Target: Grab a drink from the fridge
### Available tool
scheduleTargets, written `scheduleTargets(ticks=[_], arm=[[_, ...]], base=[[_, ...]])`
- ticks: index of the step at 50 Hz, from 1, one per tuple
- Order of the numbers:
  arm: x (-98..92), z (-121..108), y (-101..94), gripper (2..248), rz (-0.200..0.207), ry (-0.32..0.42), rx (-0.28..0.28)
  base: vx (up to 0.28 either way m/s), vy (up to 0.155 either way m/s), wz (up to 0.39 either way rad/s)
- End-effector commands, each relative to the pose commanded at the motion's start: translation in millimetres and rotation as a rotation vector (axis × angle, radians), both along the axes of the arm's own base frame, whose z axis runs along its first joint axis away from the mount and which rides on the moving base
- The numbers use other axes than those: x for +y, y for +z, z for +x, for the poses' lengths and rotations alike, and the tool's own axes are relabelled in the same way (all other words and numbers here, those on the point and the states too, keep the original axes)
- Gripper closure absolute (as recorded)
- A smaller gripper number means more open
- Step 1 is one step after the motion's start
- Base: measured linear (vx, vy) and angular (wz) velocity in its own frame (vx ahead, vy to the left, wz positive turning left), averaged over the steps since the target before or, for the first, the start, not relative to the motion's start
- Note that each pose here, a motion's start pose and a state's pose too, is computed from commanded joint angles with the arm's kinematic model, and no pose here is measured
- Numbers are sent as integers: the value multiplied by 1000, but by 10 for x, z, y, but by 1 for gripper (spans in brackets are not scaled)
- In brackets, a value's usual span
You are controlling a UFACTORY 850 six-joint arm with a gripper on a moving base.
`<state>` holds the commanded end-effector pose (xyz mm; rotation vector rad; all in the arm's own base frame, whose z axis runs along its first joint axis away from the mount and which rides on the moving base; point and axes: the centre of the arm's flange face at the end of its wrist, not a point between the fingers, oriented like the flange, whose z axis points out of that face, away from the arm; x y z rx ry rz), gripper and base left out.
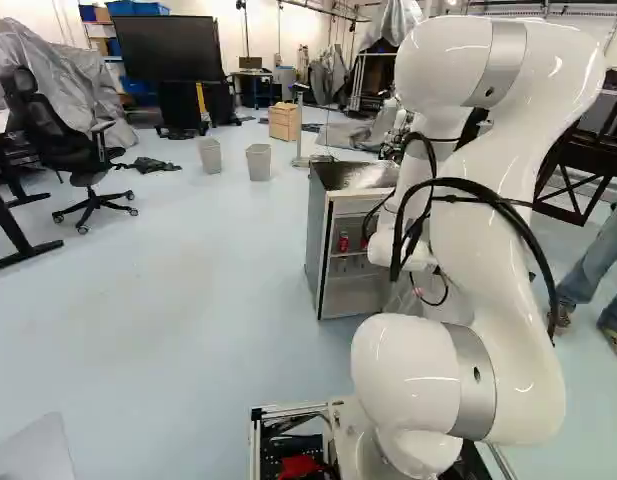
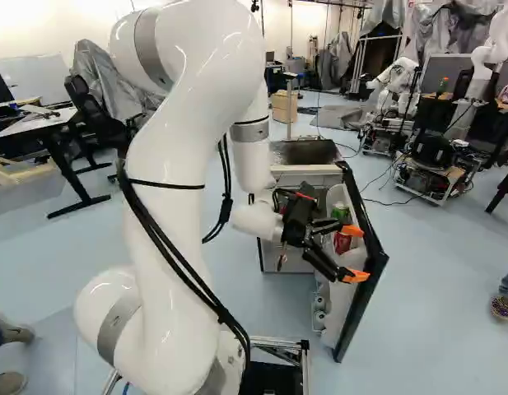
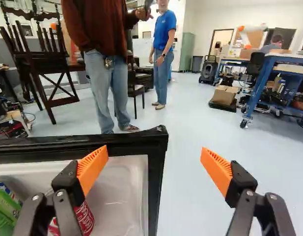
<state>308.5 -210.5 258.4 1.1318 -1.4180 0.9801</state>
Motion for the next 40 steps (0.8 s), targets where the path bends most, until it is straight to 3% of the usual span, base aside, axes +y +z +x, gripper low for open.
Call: scheduleTargets(ticks=[40], arm=[[-958, 298, -18, 3, -51, -181, -106]], base=[[0, 0, 0]])
